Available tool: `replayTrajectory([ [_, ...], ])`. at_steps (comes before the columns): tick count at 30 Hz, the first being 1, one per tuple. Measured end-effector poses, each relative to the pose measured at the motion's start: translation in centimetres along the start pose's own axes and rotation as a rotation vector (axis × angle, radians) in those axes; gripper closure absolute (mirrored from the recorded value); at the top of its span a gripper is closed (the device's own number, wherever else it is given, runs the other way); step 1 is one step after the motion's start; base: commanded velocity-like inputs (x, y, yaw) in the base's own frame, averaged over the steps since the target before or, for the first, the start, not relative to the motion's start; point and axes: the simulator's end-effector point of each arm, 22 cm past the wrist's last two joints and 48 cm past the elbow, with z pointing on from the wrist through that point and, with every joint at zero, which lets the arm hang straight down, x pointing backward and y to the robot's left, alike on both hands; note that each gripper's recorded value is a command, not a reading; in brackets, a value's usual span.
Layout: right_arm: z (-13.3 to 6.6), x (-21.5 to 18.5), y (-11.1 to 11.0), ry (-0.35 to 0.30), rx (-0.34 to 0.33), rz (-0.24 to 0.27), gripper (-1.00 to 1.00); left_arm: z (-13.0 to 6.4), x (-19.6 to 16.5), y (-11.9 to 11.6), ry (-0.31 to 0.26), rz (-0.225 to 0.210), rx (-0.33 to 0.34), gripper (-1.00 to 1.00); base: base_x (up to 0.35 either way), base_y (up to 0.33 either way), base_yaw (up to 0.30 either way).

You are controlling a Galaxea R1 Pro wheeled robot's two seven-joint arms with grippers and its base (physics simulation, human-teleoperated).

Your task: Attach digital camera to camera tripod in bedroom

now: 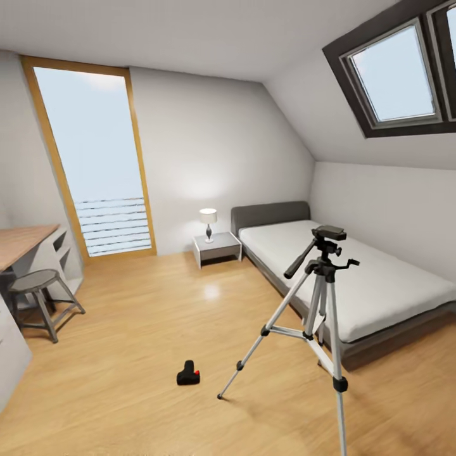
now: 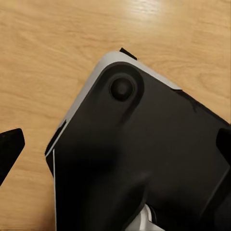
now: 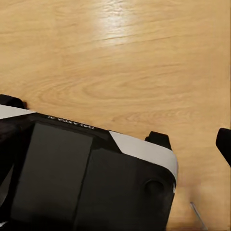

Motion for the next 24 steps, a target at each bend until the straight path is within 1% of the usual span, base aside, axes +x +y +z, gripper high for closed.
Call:
replayTrajectory([
  [2, 0.0, 0.9, -0.3, 0.004, 0.008, 0.010, -1.00, 0.0, 0.0, 0.0, 0.000, 0.000, 0.000, -1.00, 0.000, 0.000, 0.299],
  [3, -0.1, 2.8, -2.4, 0.016, 0.045, 0.025, -1.00, 0.0, 0.0, 0.0, 0.001, 0.000, 0.001, -1.00, 0.000, 0.000, 0.298],
  [6, -0.3, 3.7, -4.3, 0.023, 0.075, 0.039, -1.00, 0.0, 0.0, 0.0, 0.001, 0.000, 0.001, -1.00, 0.000, 0.000, 0.298],
  [8, -0.4, 4.0, -5.1, 0.025, 0.086, 0.053, -1.00, 0.0, 0.1, -0.1, 0.001, 0.000, 0.001, -1.00, 0.000, 0.000, 0.297],
  [10, -0.6, 4.5, -6.4, 0.027, 0.104, 0.103, -1.00, 0.0, 0.1, -0.1, 0.002, 0.000, 0.002, -1.00, 0.000, 0.000, 0.297],
  [13, -0.7, 4.7, -7.3, 0.027, 0.117, 0.130, -1.00, 0.0, 0.1, -0.2, 0.002, 0.000, 0.002, -1.00, 0.000, 0.000, 0.297],
  [18, -1.1, 5.1, -9.1, 0.028, 0.142, 0.157, -1.00, 0.0, 0.2, -0.2, 0.002, 0.001, 0.003, -1.00, 0.000, 0.000, 0.297],
  [24, -1.2, 5.8, -9.4, 0.038, 0.146, 0.163, -1.00, 0.0, 0.2, -0.2, 0.002, 0.001, 0.003, -1.00, 0.000, 0.000, 0.297],
])
